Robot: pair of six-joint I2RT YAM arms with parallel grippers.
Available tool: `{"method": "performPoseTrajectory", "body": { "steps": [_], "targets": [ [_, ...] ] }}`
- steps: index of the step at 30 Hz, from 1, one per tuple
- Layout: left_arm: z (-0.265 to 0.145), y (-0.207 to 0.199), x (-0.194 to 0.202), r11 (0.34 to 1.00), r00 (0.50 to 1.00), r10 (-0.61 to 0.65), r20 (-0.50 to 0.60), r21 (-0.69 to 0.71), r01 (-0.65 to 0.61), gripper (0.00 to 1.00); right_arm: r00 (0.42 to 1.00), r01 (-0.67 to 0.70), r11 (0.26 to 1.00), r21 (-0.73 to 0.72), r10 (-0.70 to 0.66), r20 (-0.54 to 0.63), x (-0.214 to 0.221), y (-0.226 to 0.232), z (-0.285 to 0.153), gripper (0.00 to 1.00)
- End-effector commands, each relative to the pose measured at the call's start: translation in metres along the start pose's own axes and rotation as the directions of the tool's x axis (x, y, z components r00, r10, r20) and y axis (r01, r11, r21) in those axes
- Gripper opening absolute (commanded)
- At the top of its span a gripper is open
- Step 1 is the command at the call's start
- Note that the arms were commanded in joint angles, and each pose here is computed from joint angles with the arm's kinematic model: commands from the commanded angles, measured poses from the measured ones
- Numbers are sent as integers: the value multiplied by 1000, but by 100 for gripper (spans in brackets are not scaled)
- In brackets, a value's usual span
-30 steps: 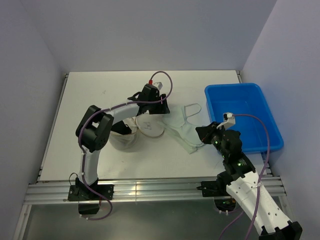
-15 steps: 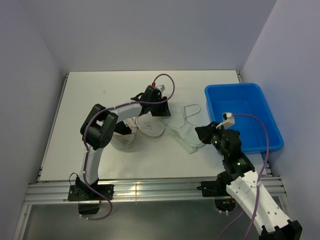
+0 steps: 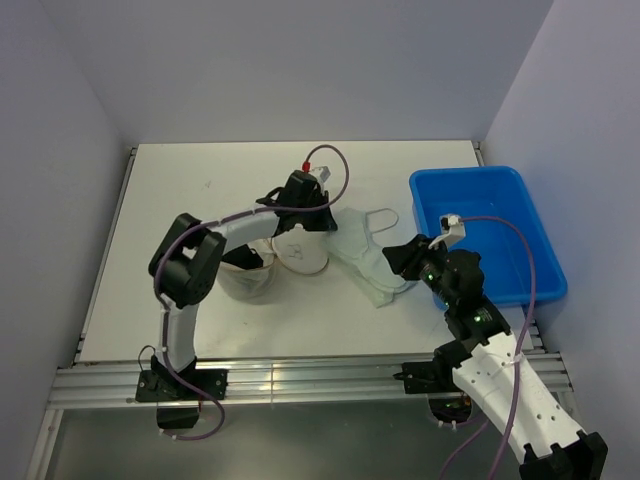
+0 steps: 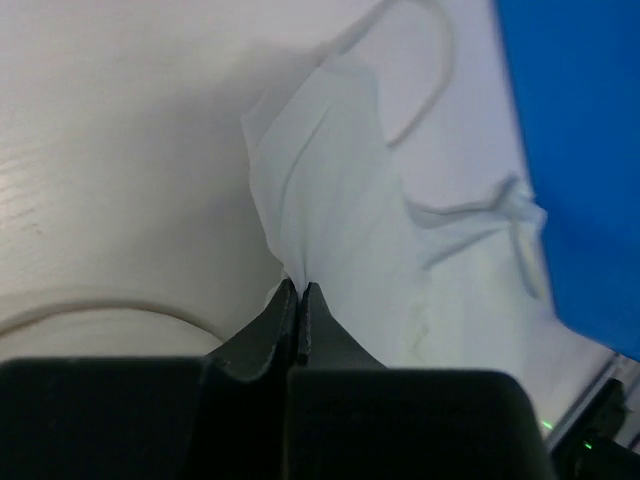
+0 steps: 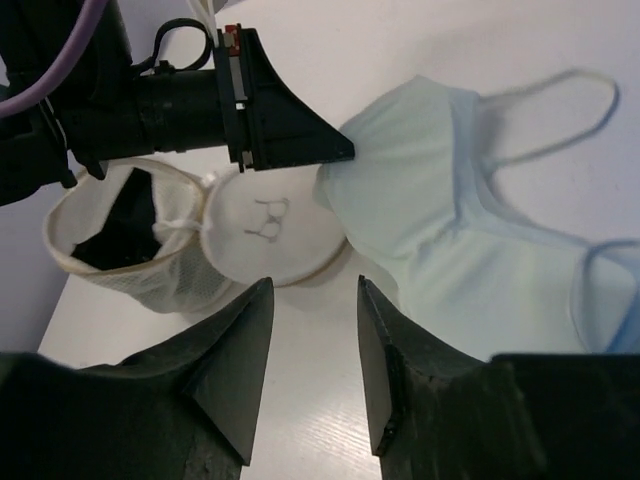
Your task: Place the bra in the laundry bag and zip it closed
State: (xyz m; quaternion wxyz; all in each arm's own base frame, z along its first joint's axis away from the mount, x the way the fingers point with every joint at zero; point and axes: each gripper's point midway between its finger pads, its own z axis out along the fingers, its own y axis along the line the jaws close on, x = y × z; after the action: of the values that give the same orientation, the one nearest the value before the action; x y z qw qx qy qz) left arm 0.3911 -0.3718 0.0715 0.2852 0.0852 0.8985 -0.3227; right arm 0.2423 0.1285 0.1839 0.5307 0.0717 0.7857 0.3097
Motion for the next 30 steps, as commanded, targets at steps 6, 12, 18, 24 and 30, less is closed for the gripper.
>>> {"method": "performPoseTrajectory", "body": {
  "steps": [6, 12, 18, 24, 30],
  "targets": [
    [-138, -147, -61, 941, 914, 154, 375, 225, -251, 0, 966, 183, 916, -358, -100, 239, -110, 118, -21, 69],
    [-219, -181, -64, 897, 858, 200, 474, 264, -355, 0, 878, 424, 798, -429, -244, 412, -171, 177, -49, 86],
    [-287, -196, -50, 850, 823, 258, 507, 286, -442, 0, 859, 507, 574, -643, -397, 323, -156, 224, -73, 90],
    [-327, -207, -43, 820, 785, 290, 548, 281, -499, 0, 893, 401, 567, -719, -415, 171, -124, 222, -53, 90],
    [-341, -204, -40, 821, 777, 300, 553, 265, -506, 0, 891, 336, 496, -801, -442, 100, -94, 228, -62, 81]
  ]
}}
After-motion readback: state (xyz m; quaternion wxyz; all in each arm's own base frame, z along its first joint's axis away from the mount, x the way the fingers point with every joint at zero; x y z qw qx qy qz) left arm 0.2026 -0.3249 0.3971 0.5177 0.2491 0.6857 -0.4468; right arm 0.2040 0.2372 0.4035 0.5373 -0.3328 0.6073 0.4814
